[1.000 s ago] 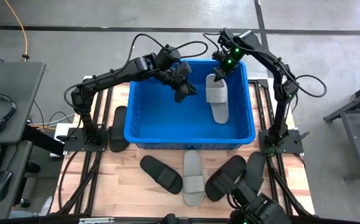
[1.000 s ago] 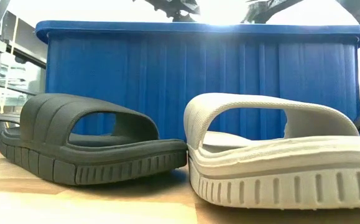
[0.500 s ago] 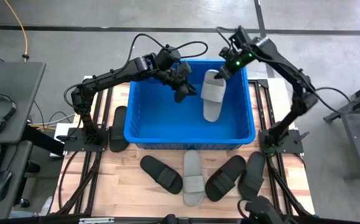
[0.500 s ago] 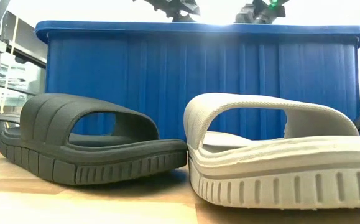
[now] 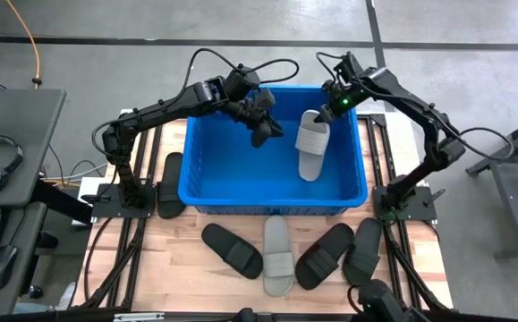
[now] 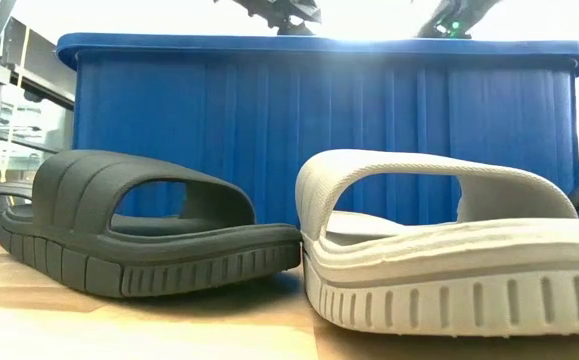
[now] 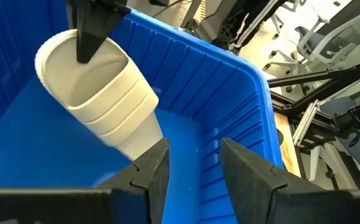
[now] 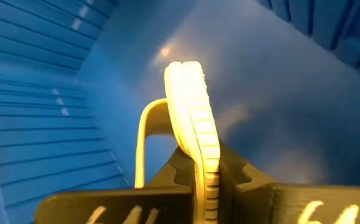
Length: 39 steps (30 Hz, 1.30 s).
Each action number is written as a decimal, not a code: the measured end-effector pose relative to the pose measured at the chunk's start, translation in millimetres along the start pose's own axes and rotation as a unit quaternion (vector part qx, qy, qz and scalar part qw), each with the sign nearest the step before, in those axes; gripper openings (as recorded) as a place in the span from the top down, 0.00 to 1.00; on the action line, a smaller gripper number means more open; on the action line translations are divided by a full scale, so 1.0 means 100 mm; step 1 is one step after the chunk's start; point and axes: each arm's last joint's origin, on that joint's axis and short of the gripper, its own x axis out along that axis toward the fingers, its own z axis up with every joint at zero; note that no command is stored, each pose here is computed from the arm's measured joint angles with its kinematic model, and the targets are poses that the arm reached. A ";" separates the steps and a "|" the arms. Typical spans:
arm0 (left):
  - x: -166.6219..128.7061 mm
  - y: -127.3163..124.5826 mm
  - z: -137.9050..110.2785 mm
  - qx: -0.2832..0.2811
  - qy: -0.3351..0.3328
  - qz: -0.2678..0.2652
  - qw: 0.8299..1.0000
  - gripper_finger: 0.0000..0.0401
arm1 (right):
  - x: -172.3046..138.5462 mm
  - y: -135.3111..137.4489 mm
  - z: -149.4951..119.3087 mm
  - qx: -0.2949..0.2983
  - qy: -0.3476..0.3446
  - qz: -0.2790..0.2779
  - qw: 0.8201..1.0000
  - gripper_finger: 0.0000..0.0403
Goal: Pick and place slides into bin
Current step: Put the left gray slide into the blue bin
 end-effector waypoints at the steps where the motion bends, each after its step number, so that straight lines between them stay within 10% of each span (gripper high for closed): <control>1: 0.00 0.00 0.00 0.000 0.000 0.000 1.000 0.67 | 0.01 -0.03 0.00 0.003 0.004 -0.001 1.000 1.00; 22: 0.00 0.00 0.00 0.004 0.000 0.000 1.000 0.67 | 0.11 -0.11 0.00 -0.032 0.033 -0.035 0.998 0.99; 39: 0.00 0.00 0.00 0.003 0.001 0.000 1.000 0.67 | -0.04 0.02 0.14 -0.092 0.016 -0.141 0.986 0.70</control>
